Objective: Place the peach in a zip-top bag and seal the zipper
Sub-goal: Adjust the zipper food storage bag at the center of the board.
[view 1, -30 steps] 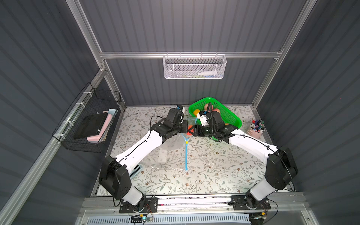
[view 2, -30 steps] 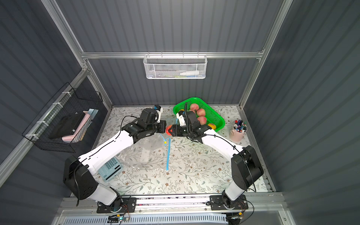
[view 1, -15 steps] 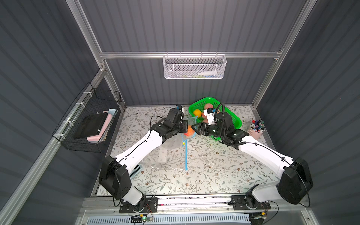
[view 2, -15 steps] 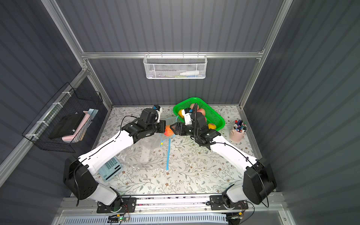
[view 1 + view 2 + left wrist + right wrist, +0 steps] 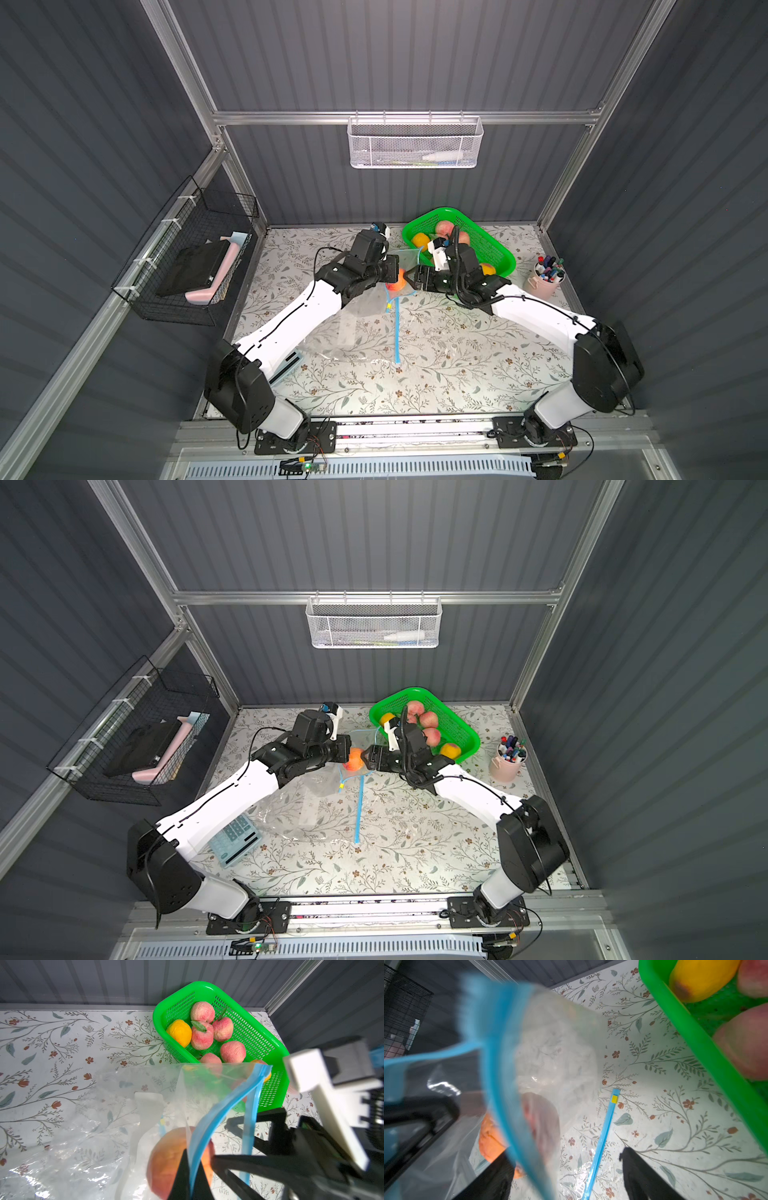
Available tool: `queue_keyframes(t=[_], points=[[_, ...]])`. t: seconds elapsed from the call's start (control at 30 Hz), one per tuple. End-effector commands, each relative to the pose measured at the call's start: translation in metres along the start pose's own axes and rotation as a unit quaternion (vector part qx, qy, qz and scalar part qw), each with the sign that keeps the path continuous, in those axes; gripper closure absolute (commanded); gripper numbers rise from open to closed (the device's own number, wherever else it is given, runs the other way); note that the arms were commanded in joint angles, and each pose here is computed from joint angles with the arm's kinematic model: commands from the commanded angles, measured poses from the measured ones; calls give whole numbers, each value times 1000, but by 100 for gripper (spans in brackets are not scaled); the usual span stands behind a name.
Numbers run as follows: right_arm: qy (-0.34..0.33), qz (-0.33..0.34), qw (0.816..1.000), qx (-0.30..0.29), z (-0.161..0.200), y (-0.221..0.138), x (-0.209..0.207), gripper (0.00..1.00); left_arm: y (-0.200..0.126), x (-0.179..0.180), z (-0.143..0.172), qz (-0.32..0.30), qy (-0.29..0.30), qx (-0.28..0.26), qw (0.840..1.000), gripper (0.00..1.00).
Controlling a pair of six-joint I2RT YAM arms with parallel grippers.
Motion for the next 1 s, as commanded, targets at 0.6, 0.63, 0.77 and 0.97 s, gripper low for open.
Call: queue_keyframes(t=[0.6, 0.63, 0.77, 0.97], points=[[-13, -79, 996, -29, -57, 8, 52, 29, -113, -2, -104, -155, 97, -173, 968, 99], [-10, -87, 996, -23, -55, 11, 52, 28, -107, -2, -100, -149, 101, -161, 970, 99], [-12, -99, 995, -17, -48, 16, 49, 23, -73, 3, -76, -135, 107, -103, 980, 99], [-34, -76, 995, -62, -53, -17, 43, 4, -12, 2, -53, -98, 93, -50, 990, 100]])
Point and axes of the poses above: each gripper's point midway between its finger pads, its own y axis out along the fingers, its own x axis along the line the jaws close on, z = x × y, the point moved 7 cm from there along -y, back along the fingers, and after that the axes turned 6 degrees about -y, right-handed, at the moved point
